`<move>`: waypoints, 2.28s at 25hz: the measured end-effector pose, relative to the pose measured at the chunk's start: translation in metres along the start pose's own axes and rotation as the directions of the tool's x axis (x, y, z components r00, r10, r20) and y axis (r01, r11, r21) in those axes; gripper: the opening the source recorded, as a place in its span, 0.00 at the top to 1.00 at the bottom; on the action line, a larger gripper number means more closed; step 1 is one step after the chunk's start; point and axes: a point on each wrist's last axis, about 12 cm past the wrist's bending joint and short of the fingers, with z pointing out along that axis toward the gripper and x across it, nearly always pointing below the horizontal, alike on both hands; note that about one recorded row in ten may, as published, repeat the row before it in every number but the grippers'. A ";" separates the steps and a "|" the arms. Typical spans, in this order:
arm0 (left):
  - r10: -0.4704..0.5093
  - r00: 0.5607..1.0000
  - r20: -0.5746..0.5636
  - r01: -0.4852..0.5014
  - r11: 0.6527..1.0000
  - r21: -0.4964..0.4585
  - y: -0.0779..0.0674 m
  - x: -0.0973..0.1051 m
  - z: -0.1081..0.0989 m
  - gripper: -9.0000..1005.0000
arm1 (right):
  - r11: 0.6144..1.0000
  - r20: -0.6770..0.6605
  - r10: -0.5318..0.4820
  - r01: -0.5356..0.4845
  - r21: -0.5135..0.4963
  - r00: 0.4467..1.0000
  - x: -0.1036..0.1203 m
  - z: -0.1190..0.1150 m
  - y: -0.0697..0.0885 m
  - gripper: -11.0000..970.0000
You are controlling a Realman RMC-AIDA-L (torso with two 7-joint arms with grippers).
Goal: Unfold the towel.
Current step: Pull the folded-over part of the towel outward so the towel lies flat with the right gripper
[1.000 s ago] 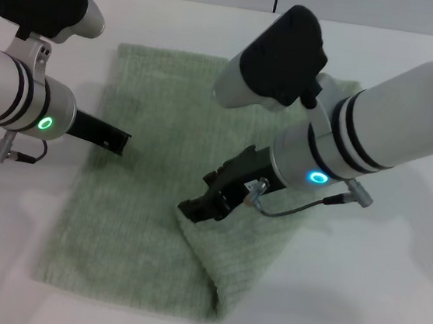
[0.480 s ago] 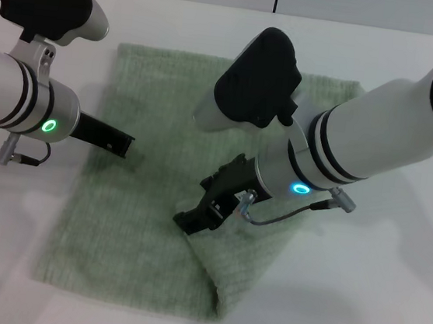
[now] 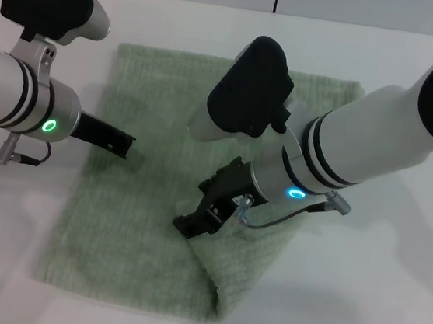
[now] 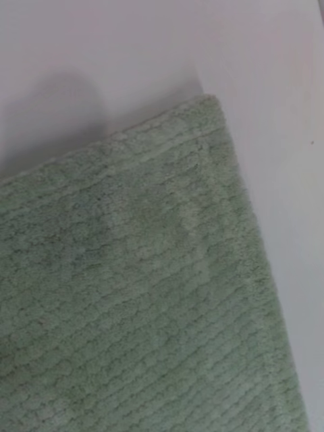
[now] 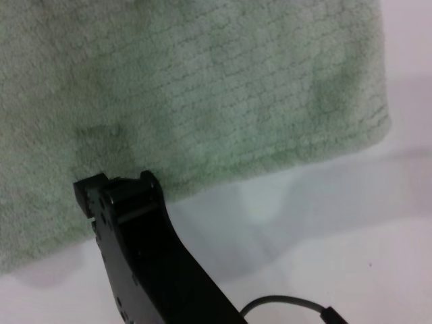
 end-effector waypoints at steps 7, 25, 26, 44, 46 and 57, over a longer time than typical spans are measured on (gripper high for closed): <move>0.004 1.000 -0.003 -0.004 1.000 0.002 -0.001 0.001 0.000 0.99 | 1.000 -0.004 0.005 -0.005 0.003 1.000 0.001 0.002 -0.002 0.28; 0.008 1.000 -0.011 -0.008 1.000 0.005 -0.002 0.001 0.000 0.99 | 1.000 -0.038 0.004 -0.003 0.006 0.999 0.003 0.005 -0.004 0.70; 0.008 1.000 -0.011 -0.008 1.000 0.005 -0.002 0.001 0.000 0.99 | 1.000 -0.040 0.005 -0.005 0.007 0.999 0.003 0.005 -0.005 0.82; 0.017 1.000 -0.014 -0.017 1.000 0.004 -0.002 0.000 0.001 0.99 | 1.000 -0.075 0.002 -0.001 0.020 0.997 -0.007 -0.032 -0.002 0.96; 0.017 1.000 -0.015 -0.017 1.000 0.004 -0.002 0.001 0.001 0.99 | 1.000 -0.085 0.005 -0.003 0.026 0.996 -0.007 -0.037 -0.002 0.96; 0.013 1.000 -0.020 -0.013 1.000 0.003 -0.001 0.002 0.003 0.99 | 0.993 -0.089 -0.025 0.035 0.109 0.996 -0.012 -0.072 0.011 0.96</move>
